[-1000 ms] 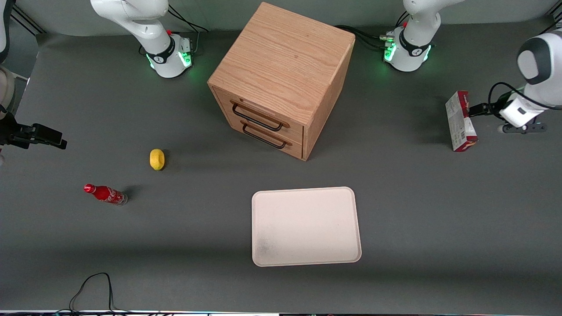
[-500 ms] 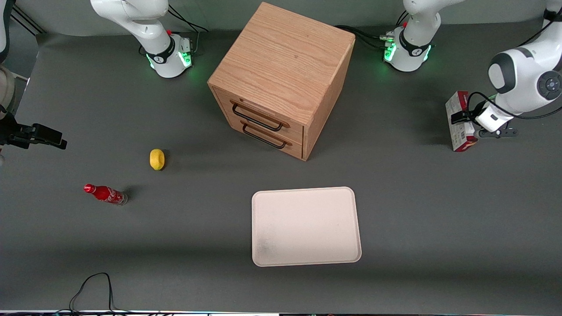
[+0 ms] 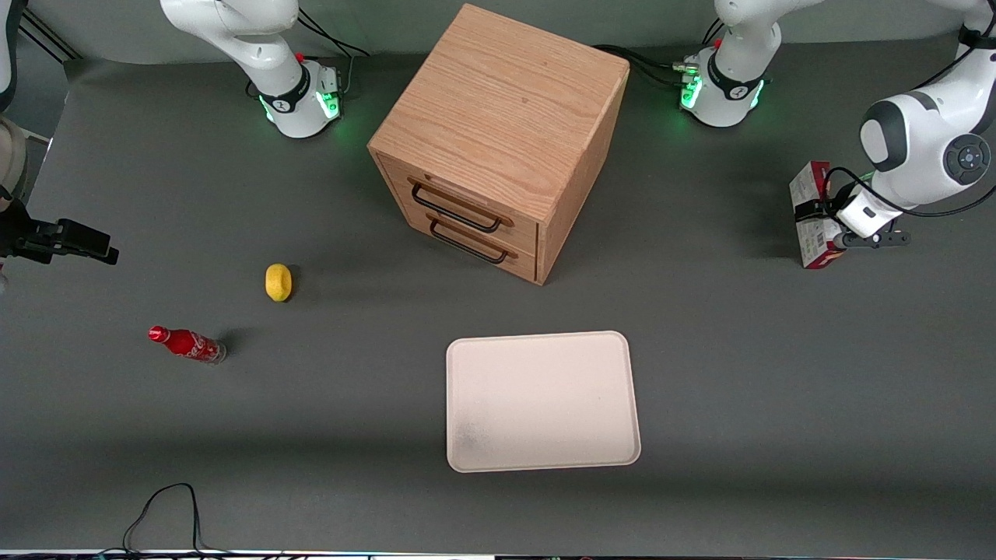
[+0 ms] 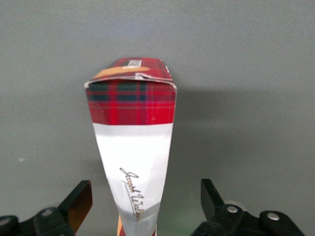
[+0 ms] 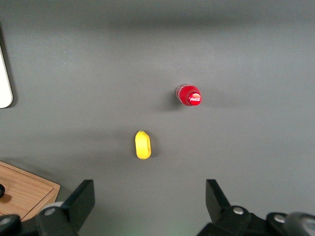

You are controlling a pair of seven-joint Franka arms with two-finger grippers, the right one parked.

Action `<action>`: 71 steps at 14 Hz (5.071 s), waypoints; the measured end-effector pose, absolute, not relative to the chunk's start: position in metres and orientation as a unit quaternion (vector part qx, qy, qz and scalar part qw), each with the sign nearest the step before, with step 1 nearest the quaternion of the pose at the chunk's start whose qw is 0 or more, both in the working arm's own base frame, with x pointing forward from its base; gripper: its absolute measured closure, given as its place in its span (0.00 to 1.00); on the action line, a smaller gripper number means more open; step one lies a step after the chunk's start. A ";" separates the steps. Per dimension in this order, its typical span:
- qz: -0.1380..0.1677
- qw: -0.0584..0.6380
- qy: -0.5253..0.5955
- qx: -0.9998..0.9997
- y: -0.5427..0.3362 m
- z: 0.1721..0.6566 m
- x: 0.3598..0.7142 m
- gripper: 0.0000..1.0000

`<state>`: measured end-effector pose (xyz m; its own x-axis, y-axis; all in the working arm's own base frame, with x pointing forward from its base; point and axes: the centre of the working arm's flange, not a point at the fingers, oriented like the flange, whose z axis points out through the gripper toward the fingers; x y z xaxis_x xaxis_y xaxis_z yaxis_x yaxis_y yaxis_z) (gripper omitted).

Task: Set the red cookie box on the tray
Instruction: 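Close the left gripper on the cookie box, then lift the cookie box and carry it toward the white tray, then lower the cookie box onto the tray's rim area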

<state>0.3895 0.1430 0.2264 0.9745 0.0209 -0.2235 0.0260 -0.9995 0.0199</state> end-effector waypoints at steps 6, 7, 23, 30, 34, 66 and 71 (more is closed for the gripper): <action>-0.116 0.011 0.014 0.993 0.146 0.226 0.387 0.72; -0.116 0.011 0.014 0.993 0.146 0.226 0.387 0.82; -0.158 -0.006 0.004 0.987 0.155 0.453 0.477 0.96; -0.160 -0.010 -0.009 0.987 0.138 0.571 0.511 0.96; -0.167 -0.008 -0.012 0.986 0.124 0.561 0.540 0.96; -0.052 0.051 0.091 0.993 -0.301 0.261 0.720 0.96; -0.047 0.053 0.092 0.993 -0.299 0.250 0.722 0.89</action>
